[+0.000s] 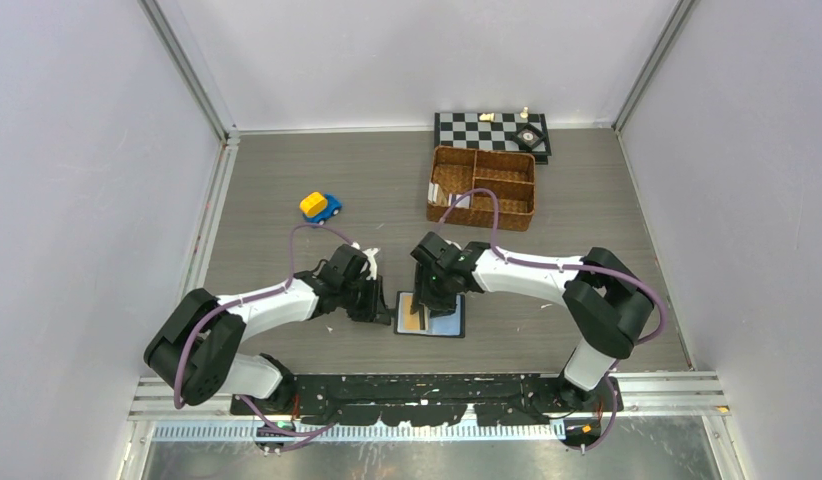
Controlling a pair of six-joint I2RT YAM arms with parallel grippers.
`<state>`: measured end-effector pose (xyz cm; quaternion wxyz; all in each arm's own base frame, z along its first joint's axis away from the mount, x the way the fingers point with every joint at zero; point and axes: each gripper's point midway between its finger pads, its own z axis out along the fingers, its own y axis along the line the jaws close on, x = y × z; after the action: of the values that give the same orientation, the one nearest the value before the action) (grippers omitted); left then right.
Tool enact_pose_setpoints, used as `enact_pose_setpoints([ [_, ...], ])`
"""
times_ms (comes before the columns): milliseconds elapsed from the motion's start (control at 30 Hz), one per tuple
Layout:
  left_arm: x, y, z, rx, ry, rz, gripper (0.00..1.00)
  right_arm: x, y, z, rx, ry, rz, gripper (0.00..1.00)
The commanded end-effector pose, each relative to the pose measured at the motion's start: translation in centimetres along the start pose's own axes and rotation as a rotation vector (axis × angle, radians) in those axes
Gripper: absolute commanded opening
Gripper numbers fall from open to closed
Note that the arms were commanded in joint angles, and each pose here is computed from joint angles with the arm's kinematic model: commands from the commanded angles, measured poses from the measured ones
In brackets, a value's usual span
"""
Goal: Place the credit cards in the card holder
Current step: Insert the credit card into the card holder.
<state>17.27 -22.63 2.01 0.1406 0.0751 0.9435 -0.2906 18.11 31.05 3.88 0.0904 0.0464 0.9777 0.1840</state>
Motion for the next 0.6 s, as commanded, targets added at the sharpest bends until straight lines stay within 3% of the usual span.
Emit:
enact_pose_setpoints([
  [0,0.22,0.51,0.25,-0.013,0.002,-0.004,0.13,-0.31,1.06,-0.21,-0.024,-0.021,-0.015,0.52],
  [567,0.39,0.59,0.24,-0.011,0.005,-0.003,0.12,-0.03,1.68,0.38,-0.013,-0.007,-0.035,0.51],
])
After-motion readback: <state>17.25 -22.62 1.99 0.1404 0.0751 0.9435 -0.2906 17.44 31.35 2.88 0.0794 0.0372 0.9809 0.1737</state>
